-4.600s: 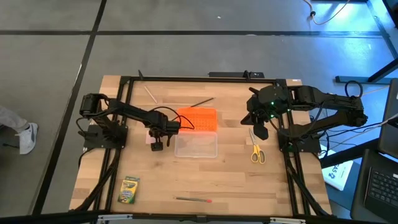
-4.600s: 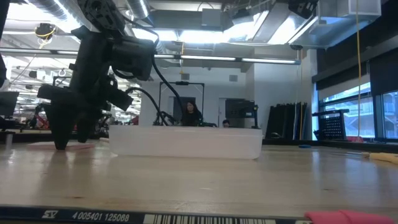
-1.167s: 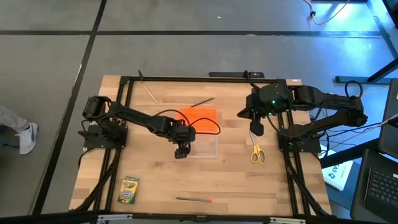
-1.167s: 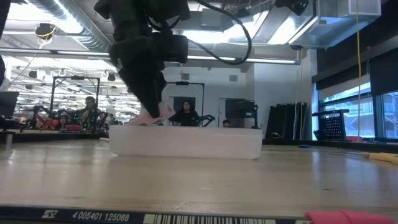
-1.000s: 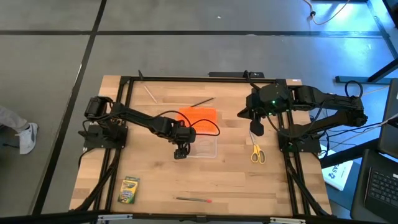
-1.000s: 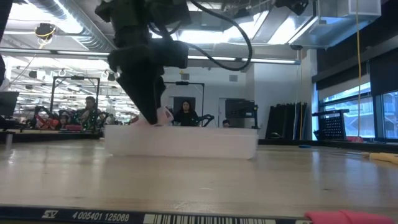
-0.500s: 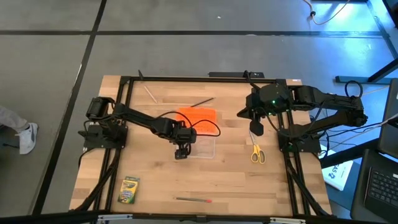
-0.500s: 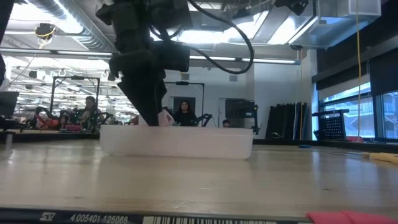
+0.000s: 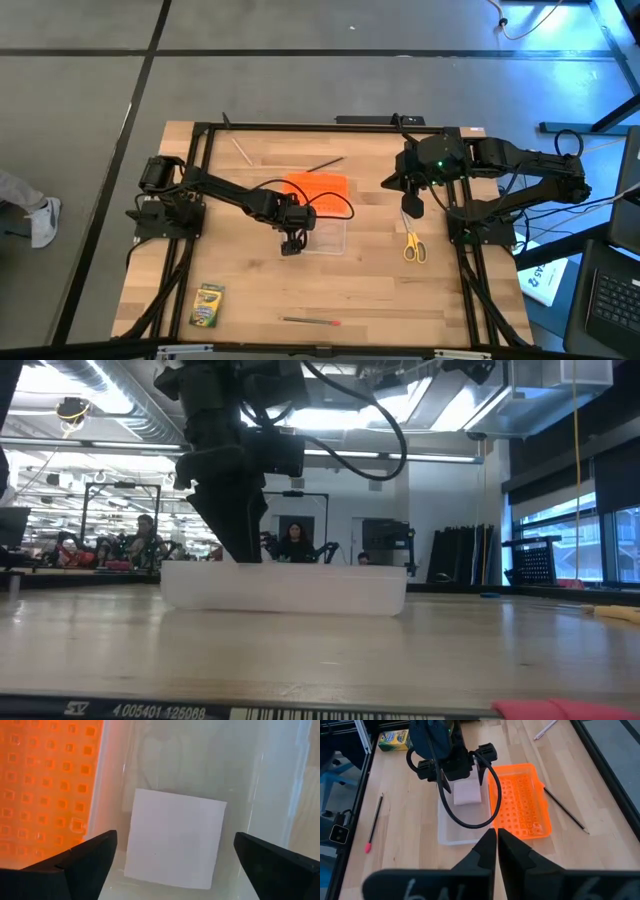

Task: Pack school essentials
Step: Put the pink sticky notes into the supply box, then put the crayon box into the supply box

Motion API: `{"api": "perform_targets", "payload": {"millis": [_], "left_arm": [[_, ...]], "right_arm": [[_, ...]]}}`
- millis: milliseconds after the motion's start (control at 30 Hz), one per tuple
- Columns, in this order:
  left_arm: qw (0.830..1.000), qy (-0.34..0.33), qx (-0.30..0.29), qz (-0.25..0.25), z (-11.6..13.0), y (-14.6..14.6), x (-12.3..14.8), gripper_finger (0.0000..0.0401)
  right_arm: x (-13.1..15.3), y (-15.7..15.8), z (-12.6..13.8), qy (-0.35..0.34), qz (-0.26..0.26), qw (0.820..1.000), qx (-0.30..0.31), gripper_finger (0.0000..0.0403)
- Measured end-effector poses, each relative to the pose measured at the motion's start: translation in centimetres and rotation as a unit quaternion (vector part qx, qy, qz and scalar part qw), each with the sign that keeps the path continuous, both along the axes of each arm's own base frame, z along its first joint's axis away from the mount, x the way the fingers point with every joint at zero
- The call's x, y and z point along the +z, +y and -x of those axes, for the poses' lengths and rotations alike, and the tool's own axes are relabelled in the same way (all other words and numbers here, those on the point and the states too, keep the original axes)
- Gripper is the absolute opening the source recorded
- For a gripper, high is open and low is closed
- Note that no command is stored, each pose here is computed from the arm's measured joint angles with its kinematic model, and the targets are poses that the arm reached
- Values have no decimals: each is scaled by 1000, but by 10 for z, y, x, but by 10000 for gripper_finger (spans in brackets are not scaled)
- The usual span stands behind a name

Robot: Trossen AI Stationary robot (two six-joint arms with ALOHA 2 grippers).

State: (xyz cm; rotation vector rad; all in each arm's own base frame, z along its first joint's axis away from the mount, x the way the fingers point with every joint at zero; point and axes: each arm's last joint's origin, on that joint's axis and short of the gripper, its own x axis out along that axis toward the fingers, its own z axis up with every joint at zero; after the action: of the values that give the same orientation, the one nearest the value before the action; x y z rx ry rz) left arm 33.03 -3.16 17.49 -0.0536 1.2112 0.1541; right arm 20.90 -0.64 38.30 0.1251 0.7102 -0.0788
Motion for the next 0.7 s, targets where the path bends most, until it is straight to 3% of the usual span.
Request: {"api": "perform_targets", "payload": {"millis": [333, 533, 700], "left_arm": [[1000, -12, 1, 11, 1, 0, 6, 398], [998, -48, 28, 26, 10, 1, 31, 397], [997, -35, 54, 32, 31, 4, 54, 397]], "right_arm": [[0, 0, 0, 0, 0, 1000, 0, 20], [0, 0, 0, 0, 0, 1000, 0, 20], [0, 0, 0, -1, 0, 1000, 0, 20]]}}
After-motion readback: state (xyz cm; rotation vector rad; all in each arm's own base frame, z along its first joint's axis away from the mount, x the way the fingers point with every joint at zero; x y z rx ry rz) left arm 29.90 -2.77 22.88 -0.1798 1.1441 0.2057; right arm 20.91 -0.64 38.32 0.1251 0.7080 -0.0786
